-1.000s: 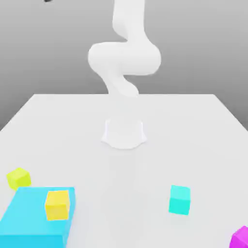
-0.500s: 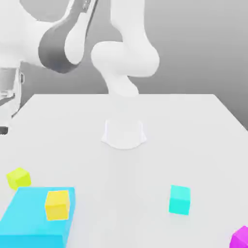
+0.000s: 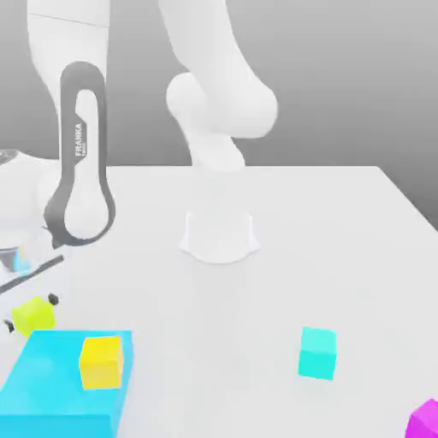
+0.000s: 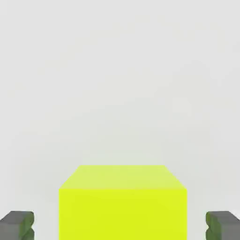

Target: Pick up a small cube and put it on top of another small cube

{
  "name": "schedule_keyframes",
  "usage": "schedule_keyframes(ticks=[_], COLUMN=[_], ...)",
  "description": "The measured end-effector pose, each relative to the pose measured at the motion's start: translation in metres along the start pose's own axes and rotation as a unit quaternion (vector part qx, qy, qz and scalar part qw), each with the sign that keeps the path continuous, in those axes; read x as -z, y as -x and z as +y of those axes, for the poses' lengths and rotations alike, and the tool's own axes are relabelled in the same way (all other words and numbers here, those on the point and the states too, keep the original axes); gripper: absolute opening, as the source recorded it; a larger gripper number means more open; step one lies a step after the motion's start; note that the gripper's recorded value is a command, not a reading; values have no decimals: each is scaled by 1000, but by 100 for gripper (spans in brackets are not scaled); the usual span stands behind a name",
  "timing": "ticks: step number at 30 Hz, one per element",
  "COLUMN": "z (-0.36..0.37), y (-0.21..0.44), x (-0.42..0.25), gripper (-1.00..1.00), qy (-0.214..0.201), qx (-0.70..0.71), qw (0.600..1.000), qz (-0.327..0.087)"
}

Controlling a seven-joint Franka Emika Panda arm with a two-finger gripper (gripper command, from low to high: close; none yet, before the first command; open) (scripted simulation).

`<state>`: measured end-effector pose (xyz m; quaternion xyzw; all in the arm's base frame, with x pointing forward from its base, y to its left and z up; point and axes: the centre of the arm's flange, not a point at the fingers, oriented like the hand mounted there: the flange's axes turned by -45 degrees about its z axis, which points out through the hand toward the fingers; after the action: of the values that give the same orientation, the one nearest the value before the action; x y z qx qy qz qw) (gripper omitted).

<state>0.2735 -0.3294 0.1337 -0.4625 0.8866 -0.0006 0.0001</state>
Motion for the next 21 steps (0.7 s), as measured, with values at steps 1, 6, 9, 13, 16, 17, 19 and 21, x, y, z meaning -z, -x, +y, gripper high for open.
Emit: schedule_keyframes(ticks=[1,6,9,13,16,17,19,21], z=[0,-1,0,-32,-43,-43,-36,-19], y=[0,0,0,35,104,131,190,247], x=[0,14,46,80,94,98,105,112], gripper=[-100,-100,-100,-100,-100,-100,-100,-100], qy=[0,-1,-1,-33,-45,-47,-51,-52], qx=[0,-1,-1,84,207,251,346,440], qw=[1000,1000,1000,996,977,967,937,896], qz=[0,0,0,4,-2,-3,-8,-11])
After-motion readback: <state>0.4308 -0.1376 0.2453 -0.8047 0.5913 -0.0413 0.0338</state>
